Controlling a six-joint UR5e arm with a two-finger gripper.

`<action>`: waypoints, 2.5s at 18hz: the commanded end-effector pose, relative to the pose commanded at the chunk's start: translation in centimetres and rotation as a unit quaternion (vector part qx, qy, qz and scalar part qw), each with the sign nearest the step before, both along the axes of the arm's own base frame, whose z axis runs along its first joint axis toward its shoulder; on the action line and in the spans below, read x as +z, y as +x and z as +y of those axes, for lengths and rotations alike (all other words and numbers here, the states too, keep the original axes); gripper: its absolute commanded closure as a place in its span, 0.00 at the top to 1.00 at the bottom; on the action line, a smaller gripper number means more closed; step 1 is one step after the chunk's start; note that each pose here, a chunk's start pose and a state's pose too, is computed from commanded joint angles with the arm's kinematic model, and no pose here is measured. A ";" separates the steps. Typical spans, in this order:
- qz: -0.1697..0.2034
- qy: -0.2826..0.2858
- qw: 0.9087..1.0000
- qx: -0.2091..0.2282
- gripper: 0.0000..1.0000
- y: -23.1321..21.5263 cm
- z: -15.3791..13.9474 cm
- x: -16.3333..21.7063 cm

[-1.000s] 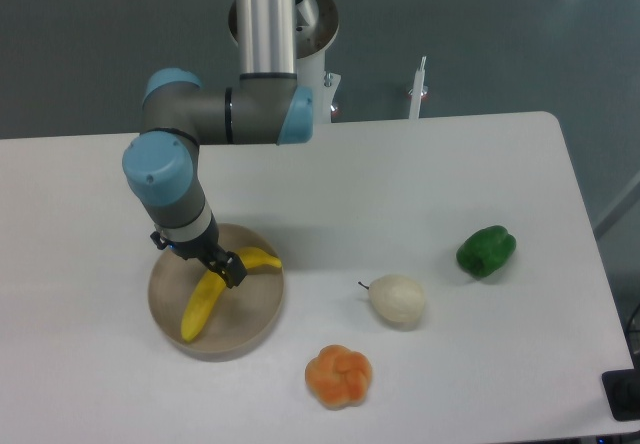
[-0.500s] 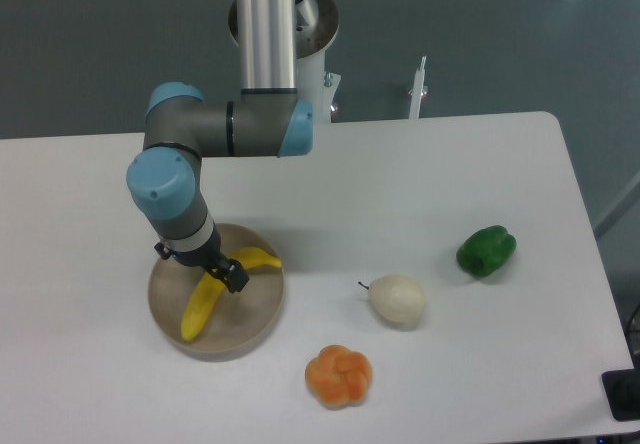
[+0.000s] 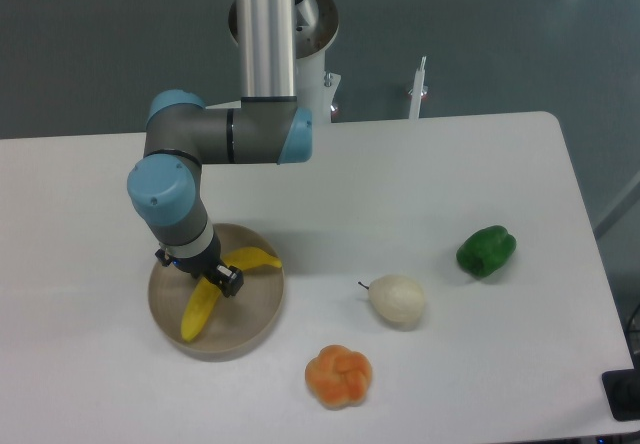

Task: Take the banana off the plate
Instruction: 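Close the gripper around the middle of the banana, then lift the banana off the plate and carry it toward the green pepper, then hold the banana raised beside the green pepper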

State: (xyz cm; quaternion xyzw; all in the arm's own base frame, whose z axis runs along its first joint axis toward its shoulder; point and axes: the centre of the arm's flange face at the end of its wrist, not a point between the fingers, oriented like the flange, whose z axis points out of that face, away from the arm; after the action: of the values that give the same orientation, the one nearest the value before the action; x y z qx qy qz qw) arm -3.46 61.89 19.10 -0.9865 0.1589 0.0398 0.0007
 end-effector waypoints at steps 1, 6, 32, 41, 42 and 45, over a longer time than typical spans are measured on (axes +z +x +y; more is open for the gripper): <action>0.000 0.001 1.000 0.000 0.41 -0.1 0.0 0.1; 0.001 0.006 1.000 0.000 0.39 -0.1 0.0 0.7; 0.081 0.069 0.994 0.002 0.39 -26.5 -7.2 15.6; 0.092 0.068 0.993 -0.009 0.39 -30.7 -7.5 16.0; 0.092 0.068 0.993 -0.008 0.39 -30.8 -7.4 15.9; 0.093 0.070 0.993 -0.009 0.39 -31.1 -6.9 15.9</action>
State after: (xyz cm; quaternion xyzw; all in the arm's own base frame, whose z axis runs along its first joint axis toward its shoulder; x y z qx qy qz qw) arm -34.56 55.00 34.97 -0.9746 0.1637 0.1425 0.0557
